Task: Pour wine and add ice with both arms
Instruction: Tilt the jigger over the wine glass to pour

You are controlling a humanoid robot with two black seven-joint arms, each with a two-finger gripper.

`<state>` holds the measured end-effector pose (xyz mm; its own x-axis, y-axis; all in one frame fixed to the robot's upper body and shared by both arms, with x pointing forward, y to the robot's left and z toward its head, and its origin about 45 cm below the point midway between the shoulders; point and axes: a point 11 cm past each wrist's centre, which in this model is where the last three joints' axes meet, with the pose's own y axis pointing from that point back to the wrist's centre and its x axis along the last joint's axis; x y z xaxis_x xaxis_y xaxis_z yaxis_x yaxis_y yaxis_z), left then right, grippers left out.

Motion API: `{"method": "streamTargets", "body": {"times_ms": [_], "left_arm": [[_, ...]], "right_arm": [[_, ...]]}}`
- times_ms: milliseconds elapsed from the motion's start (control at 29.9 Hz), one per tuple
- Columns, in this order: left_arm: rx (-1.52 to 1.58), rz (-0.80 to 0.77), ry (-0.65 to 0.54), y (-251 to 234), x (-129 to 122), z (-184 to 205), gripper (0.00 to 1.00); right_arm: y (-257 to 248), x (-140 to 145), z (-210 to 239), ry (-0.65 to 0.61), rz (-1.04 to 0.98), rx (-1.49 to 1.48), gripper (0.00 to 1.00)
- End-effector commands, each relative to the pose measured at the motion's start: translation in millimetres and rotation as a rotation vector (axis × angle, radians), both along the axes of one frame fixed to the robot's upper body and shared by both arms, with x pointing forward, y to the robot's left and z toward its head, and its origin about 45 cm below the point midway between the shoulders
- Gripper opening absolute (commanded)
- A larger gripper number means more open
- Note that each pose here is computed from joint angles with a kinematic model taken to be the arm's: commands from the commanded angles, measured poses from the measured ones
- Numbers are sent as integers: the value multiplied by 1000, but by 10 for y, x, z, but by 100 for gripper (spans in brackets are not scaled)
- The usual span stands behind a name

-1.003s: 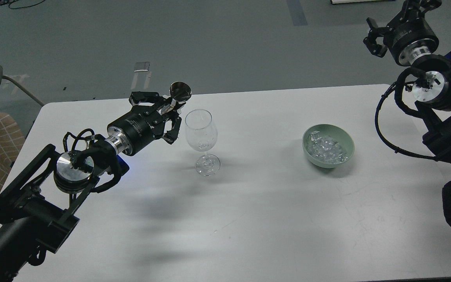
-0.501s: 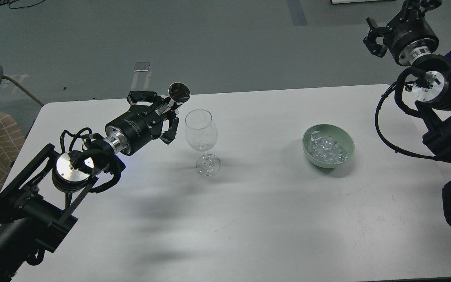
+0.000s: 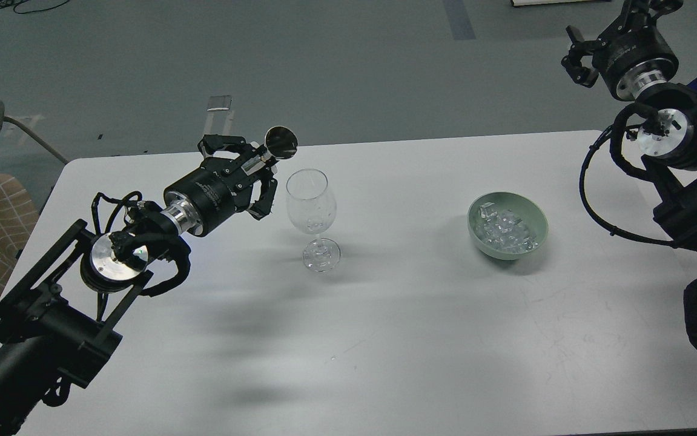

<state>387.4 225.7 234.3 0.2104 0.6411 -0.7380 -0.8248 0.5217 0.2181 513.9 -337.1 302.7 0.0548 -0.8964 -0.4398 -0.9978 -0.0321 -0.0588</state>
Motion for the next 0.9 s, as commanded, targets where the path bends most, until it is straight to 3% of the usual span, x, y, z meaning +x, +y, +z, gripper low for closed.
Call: {"method": "streamTargets", "body": {"times_ms": [0,869], "left_arm": [[38,-3,-19,-1,4,-5,0],[99,-38,-86,-24,1,28,0]], "right_arm": [[2,0,2,0,2,-1,100],[-11,1,15,-3,0,-3,100]]}}
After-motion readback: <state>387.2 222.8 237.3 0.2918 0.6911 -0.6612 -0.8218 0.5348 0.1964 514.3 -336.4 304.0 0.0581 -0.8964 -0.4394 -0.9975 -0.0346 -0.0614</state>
